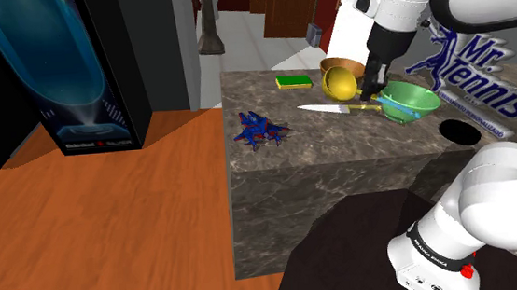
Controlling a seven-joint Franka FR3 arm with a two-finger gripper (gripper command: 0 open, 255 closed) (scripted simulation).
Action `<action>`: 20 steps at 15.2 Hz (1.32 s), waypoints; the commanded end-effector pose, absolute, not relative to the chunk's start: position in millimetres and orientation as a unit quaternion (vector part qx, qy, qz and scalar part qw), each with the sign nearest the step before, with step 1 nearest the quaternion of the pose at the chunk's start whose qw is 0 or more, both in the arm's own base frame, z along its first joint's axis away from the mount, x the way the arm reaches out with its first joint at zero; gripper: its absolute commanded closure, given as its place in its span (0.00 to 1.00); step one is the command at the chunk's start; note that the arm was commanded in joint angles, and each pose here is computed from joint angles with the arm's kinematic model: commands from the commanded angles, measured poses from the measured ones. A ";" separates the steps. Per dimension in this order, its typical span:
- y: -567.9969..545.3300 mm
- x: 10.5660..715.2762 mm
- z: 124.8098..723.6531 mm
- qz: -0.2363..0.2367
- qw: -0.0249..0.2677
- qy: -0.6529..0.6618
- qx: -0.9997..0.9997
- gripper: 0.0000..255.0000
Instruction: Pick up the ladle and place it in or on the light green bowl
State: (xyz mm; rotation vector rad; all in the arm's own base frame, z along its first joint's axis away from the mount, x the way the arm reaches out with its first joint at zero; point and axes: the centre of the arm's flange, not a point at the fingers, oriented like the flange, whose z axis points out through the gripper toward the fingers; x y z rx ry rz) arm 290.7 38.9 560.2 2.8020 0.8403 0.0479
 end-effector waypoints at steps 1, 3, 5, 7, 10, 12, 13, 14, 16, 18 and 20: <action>16.5 290.9 563.0 0.016 0.108 0.286 0.952 1.00; -9.9 290.1 563.6 0.016 0.108 0.286 0.952 1.00; -36.3 289.3 564.1 0.016 0.108 0.286 0.952 1.00; -62.7 288.5 564.7 0.016 0.108 0.286 0.952 1.00; -102.3 287.3 565.5 0.016 0.108 0.286 0.952 1.00; -128.7 286.4 566.1 0.016 0.108 0.286 0.952 1.00; -141.9 286.0 566.3 0.016 0.108 0.286 0.952 1.00; -155.0 285.6 566.6 0.016 0.108 0.286 0.952 1.00; -181.4 284.8 567.2 0.016 0.108 0.286 0.952 1.00; -207.8 284.0 567.7 0.016 0.108 0.286 0.952 1.00; -234.2 283.2 568.3 0.016 0.108 0.286 0.952 1.00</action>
